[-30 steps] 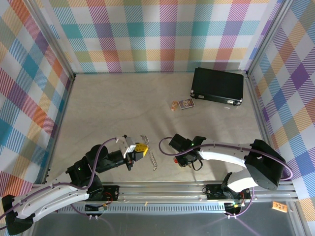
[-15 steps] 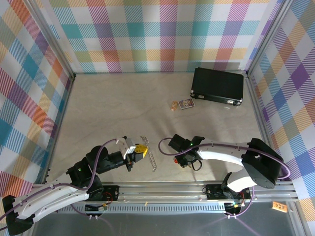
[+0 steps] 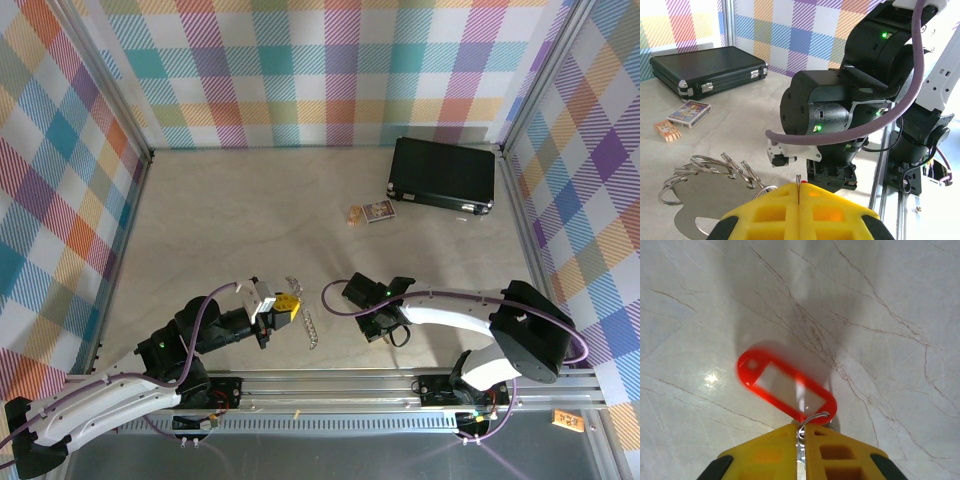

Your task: Put the keys on the keyring

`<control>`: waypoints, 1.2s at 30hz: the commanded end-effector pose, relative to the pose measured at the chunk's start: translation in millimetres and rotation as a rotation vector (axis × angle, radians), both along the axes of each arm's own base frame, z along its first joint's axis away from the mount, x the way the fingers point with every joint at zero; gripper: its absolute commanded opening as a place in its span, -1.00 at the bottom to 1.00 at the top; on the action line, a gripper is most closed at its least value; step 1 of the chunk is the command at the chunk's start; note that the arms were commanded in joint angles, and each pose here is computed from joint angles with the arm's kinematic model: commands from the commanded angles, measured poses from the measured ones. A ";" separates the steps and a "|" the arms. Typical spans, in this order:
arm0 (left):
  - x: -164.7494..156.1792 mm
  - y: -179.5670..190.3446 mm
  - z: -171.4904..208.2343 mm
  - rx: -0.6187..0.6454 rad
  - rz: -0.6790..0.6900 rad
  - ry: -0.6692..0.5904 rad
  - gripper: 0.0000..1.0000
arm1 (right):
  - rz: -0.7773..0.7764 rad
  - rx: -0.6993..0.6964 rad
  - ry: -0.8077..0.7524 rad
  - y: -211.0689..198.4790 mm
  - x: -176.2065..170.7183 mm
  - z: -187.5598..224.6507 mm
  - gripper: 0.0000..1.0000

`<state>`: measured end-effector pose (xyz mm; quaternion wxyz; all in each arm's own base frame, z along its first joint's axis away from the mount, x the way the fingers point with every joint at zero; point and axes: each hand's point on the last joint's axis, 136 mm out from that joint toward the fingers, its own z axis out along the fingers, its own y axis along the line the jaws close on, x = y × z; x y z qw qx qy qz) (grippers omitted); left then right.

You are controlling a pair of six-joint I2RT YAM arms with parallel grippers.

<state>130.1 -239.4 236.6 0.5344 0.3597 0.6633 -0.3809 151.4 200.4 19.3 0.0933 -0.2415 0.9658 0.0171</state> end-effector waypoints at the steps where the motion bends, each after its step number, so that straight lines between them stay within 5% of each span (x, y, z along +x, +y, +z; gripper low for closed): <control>1: -3.4 -2.0 12.1 -0.053 -0.020 -0.032 -1.00 | -0.004 0.008 -0.017 5.1 7.0 7.2 -0.82; 11: -3.5 -1.7 15.5 -0.056 -0.020 -0.034 -1.00 | 0.021 0.061 -0.016 18.9 9.1 14.6 -0.96; 24: -4.4 -1.0 15.7 -0.059 -0.021 -0.030 -1.00 | 0.022 0.160 0.039 35.3 -0.1 12.3 -0.88; 36: -5.3 0.4 15.2 -0.064 -0.021 -0.029 -1.00 | 0.019 0.160 0.023 36.3 6.0 21.9 -0.30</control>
